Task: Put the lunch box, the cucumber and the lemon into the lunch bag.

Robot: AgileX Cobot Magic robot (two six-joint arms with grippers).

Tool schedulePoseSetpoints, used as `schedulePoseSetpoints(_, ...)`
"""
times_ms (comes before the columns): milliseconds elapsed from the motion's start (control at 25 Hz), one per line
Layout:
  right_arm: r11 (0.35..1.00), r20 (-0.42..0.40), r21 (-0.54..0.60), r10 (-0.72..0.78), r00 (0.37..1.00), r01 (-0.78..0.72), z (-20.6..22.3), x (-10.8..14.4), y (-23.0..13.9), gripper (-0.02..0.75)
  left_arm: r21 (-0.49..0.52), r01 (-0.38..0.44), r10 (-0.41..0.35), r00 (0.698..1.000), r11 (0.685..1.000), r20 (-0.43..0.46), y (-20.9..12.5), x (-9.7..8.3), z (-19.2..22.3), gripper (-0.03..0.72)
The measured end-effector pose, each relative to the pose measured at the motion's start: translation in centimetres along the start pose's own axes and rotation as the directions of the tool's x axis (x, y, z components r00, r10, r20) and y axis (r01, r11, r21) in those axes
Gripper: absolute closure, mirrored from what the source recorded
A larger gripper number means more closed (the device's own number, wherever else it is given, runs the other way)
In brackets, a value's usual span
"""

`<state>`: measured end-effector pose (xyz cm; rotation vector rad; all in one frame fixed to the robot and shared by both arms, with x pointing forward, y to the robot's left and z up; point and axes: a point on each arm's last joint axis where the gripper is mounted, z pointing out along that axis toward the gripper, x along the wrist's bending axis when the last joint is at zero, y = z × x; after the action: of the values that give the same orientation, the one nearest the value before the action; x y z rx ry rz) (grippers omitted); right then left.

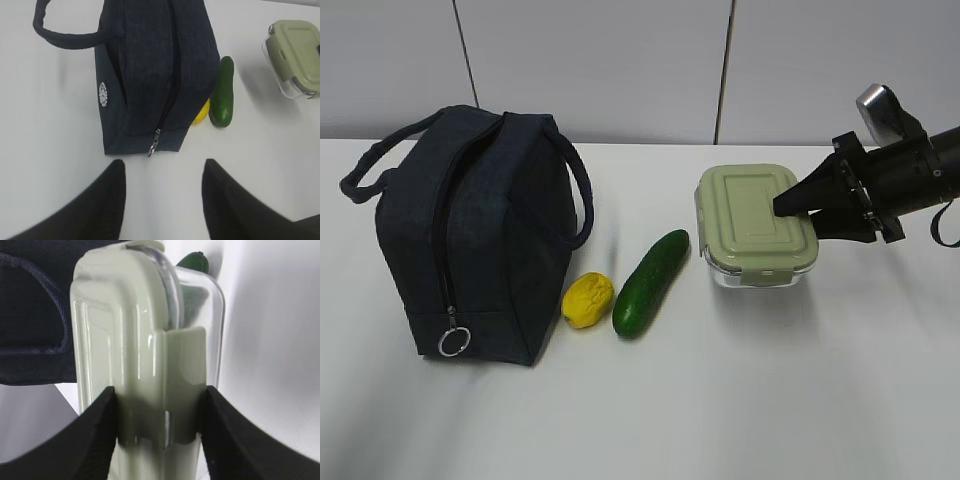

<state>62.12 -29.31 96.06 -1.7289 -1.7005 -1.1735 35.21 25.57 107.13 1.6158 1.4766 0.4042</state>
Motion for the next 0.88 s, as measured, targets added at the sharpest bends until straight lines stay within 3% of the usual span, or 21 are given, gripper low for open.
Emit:
schedulePoseSetpoints(480,1.0,-0.022,0.012,0.006,1.0,-0.005,0.9,1.4,-0.1,0.36,0.1,-0.033,0.039,0.997,0.994,-0.064,4.6,0.1,4.0,0.265)
schedulePoseSetpoints(880,0.996,-0.046,-0.07,-0.059,0.997,0.056,-1.5,5.3,-0.1,0.36,0.162,-0.044,0.059,0.994,0.986,-0.091,7.9,0.2,7.8,0.262)
